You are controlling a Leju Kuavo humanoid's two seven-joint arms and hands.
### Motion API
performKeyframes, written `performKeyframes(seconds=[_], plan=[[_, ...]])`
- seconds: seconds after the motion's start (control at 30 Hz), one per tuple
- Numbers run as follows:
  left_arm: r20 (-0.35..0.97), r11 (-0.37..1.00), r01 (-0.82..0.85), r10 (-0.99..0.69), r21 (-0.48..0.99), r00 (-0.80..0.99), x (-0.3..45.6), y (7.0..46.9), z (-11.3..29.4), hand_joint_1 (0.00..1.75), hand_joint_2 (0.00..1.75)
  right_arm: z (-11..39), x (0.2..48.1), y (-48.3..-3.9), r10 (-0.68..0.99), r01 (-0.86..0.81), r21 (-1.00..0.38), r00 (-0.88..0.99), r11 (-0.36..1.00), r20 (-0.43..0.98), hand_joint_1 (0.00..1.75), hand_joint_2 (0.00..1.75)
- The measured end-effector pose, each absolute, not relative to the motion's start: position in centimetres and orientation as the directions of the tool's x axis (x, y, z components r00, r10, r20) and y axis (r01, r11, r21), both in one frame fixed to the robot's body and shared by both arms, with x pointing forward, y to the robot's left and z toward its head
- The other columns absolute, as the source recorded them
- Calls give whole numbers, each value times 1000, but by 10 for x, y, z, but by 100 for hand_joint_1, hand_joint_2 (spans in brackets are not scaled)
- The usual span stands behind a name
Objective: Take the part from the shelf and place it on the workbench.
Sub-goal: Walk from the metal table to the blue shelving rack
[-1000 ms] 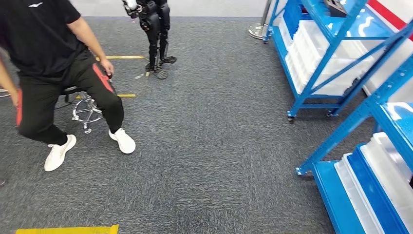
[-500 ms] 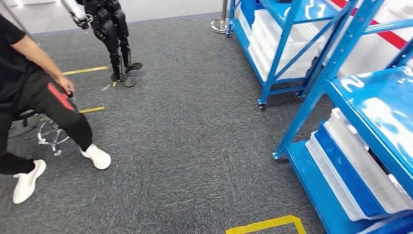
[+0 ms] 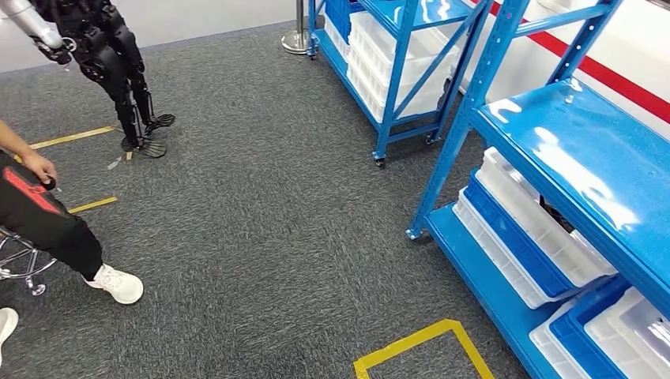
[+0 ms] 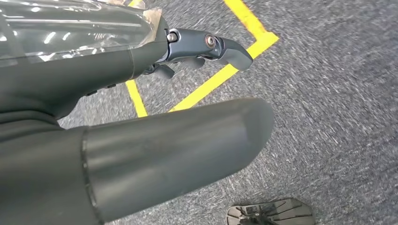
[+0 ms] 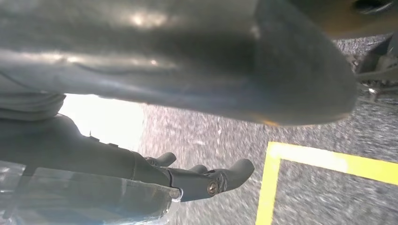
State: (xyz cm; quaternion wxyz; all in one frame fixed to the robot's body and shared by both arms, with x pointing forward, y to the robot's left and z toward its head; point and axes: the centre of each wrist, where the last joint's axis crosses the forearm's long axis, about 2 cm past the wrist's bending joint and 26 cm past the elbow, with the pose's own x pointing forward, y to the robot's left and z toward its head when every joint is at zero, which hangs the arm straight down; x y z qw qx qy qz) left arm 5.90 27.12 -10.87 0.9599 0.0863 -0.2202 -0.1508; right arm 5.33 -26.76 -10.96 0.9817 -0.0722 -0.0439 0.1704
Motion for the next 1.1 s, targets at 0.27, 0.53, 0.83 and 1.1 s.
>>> performKeyframes(seconds=[0.27, 0.53, 0.83, 1.1], plan=[[391, 929, 288, -359, 231, 847, 62, 272, -108, 0, 0, -110, 53, -268, 317, -305, -152, 946, 940, 64, 0, 0], [378, 925, 298, -369, 234, 849, 59, 273, -109, 0, 0, -110, 52, -269, 316, -302, -153, 946, 941, 76, 0, 0], [378, 923, 301, -375, 241, 846, 61, 275, -108, 0, 0, -110, 51, -270, 314, -301, -145, 946, 942, 75, 0, 0], [379, 924, 293, -370, 246, 848, 61, 275, -108, 0, 0, -110, 50, -272, 324, -311, -149, 943, 939, 74, 0, 0]])
